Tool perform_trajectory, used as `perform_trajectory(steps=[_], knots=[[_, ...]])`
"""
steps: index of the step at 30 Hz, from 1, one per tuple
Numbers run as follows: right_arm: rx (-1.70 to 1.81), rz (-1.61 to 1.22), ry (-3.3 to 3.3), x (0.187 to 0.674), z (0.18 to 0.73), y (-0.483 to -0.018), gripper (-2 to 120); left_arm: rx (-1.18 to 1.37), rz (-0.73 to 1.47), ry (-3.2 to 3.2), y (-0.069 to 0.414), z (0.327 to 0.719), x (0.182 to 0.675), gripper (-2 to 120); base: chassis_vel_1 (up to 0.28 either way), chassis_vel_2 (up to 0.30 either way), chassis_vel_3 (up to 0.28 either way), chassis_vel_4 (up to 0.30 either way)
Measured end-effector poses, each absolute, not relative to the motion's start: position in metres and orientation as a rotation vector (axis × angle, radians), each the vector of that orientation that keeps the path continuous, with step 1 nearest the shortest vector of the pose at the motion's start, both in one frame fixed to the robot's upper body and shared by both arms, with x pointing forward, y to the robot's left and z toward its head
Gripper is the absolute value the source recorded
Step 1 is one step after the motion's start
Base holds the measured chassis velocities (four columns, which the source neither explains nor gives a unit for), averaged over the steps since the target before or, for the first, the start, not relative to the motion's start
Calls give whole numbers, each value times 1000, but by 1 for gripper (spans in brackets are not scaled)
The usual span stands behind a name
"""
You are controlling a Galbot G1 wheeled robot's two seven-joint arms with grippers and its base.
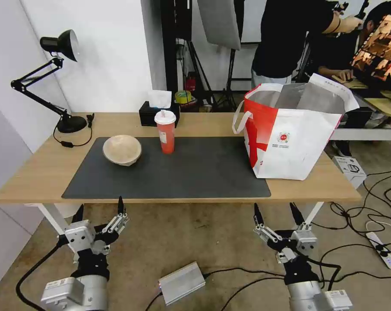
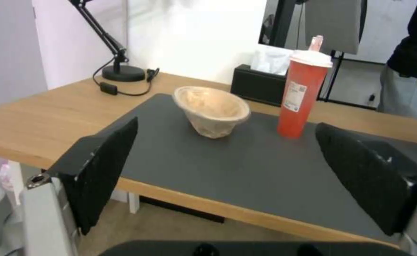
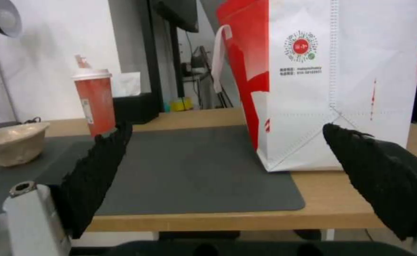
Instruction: Pick up the trash from the table and place it into the takeout bag.
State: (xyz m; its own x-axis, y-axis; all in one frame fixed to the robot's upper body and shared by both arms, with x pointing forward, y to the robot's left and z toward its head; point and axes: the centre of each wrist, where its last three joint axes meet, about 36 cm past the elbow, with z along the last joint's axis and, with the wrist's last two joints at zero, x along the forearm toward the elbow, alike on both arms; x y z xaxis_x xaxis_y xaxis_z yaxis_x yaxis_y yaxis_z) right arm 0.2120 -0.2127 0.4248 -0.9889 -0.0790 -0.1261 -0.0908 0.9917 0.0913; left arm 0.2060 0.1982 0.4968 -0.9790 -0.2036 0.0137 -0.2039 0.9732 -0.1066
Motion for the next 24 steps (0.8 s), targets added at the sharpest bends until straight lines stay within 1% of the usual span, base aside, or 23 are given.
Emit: perform_trajectory(steps=[18, 24], knots=[[-155, 177, 3004, 221, 425, -213, 100, 319, 171, -3132, 197, 498, 209, 100, 0, 0, 0, 0], [-382, 265, 2943, 231, 447, -218, 100, 304, 173, -3135, 197, 498, 209, 100, 0, 0, 0, 0]])
